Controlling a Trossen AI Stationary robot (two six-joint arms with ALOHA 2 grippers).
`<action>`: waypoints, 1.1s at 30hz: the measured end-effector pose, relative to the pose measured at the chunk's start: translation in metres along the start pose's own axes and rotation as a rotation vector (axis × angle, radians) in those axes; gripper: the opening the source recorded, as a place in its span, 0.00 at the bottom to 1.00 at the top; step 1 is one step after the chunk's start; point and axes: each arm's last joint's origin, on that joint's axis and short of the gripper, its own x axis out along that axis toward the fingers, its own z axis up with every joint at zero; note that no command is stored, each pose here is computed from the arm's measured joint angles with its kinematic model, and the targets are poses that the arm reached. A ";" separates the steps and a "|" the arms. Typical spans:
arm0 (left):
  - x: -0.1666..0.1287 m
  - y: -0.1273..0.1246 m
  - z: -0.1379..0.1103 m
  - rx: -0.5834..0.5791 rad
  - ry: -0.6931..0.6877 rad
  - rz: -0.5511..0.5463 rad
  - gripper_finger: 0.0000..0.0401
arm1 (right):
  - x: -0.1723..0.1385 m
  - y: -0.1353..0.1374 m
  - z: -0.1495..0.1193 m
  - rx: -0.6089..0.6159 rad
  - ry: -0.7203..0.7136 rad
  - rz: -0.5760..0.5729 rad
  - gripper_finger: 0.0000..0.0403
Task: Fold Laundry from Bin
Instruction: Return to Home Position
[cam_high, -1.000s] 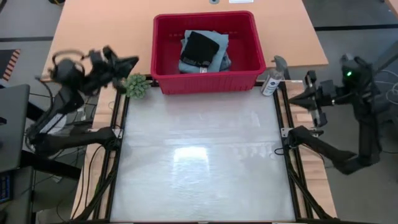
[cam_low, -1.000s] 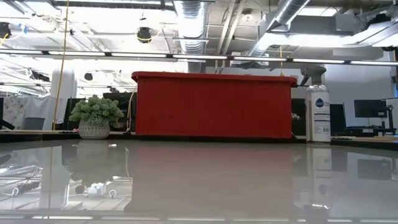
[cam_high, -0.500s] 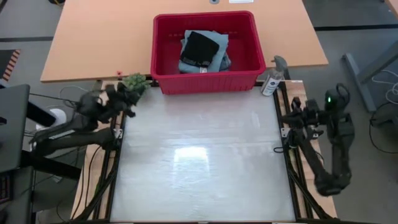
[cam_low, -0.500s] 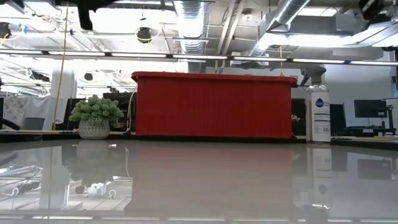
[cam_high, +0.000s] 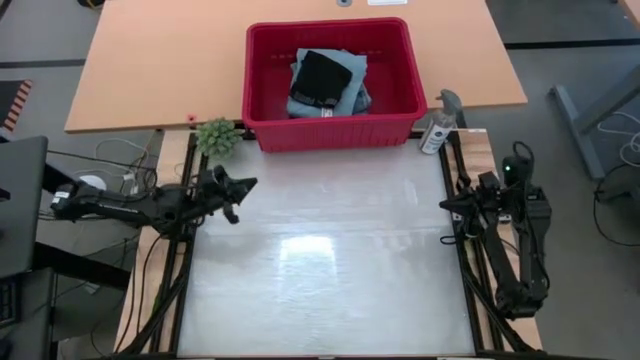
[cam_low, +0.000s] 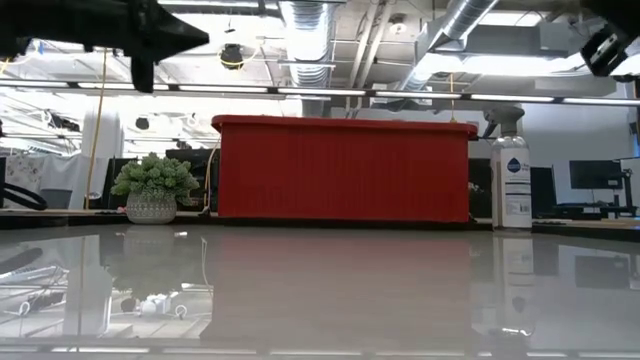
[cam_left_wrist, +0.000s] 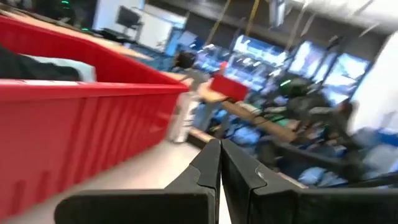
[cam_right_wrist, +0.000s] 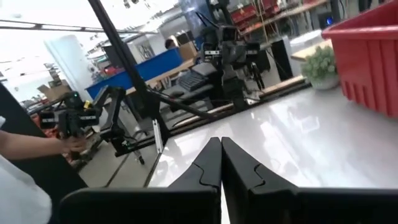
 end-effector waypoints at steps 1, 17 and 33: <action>-0.004 0.000 -0.001 -0.025 -0.011 -0.022 0.00 | 0.000 -0.002 -0.004 -0.014 -0.003 -0.004 0.07; -0.058 0.033 -0.001 -0.063 -0.033 0.052 0.00 | 0.000 0.008 -0.034 0.011 -0.004 -0.008 0.06; -0.056 0.034 -0.001 -0.085 -0.045 0.120 0.00 | 0.000 0.036 -0.004 0.312 -0.004 -0.002 0.11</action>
